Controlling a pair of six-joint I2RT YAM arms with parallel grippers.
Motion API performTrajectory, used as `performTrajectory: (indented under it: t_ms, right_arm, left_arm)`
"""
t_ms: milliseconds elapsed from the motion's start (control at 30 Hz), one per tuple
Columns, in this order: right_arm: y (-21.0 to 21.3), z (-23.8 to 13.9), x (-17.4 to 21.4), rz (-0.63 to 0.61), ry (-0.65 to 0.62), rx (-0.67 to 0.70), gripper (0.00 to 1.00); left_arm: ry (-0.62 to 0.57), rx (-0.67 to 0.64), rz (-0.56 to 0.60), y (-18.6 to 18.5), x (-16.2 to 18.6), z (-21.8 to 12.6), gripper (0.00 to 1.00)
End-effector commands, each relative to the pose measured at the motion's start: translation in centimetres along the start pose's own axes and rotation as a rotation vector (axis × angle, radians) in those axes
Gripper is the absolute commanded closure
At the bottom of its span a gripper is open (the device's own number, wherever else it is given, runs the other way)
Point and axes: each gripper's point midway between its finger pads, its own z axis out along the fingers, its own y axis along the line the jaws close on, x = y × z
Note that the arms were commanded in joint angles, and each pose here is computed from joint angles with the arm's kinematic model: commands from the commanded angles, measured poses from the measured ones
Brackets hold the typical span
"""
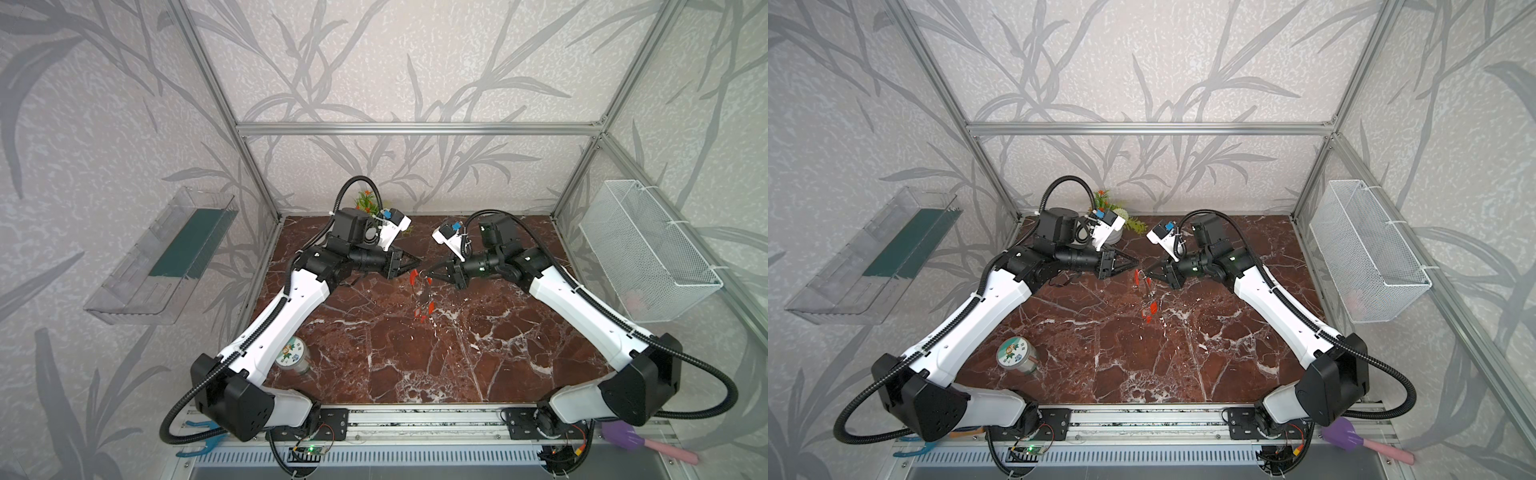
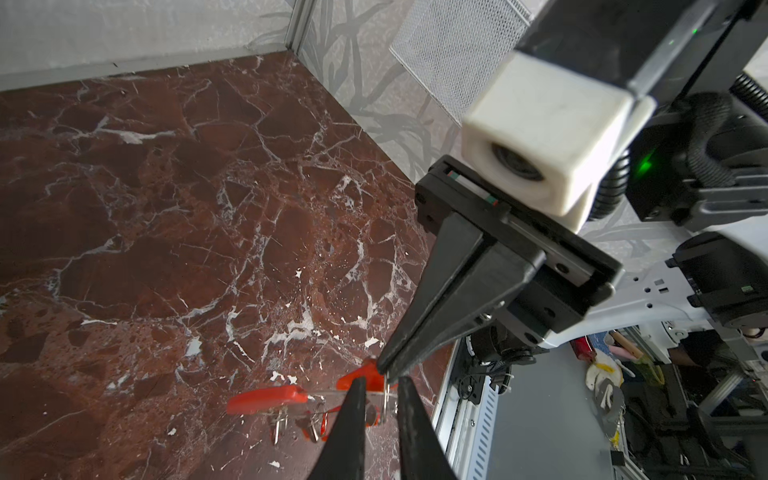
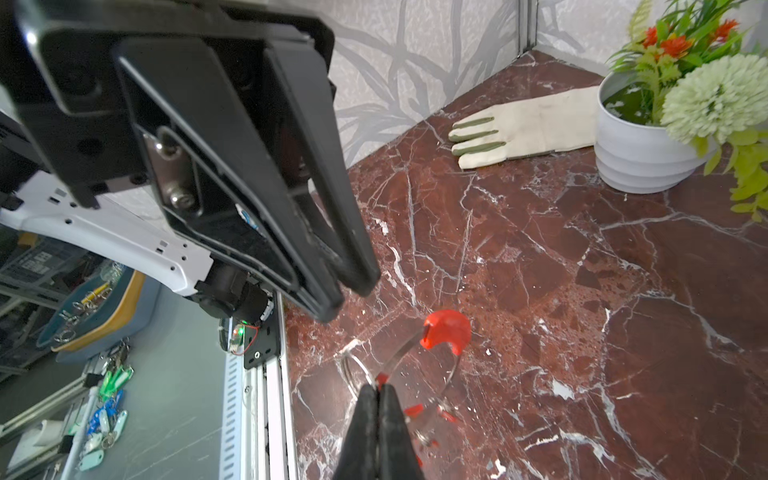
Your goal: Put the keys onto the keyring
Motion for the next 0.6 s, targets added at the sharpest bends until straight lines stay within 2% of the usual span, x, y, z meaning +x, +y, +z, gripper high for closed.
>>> performTrajectory:
  t_ms: [0, 567]
  right_arm:
    - [-0.1, -0.2, -0.2, -0.051, 0.026, 0.023, 1.00]
    - [0.7, -0.3, -0.7, -0.066, 0.004, 0.005, 1.00]
  left_arm:
    - [0.070, 0.038, 0.018, -1.0, 1.0, 0.0, 0.83]
    - [0.133, 0.004, 0.021, -0.3, 1.9, 1.3, 0.84]
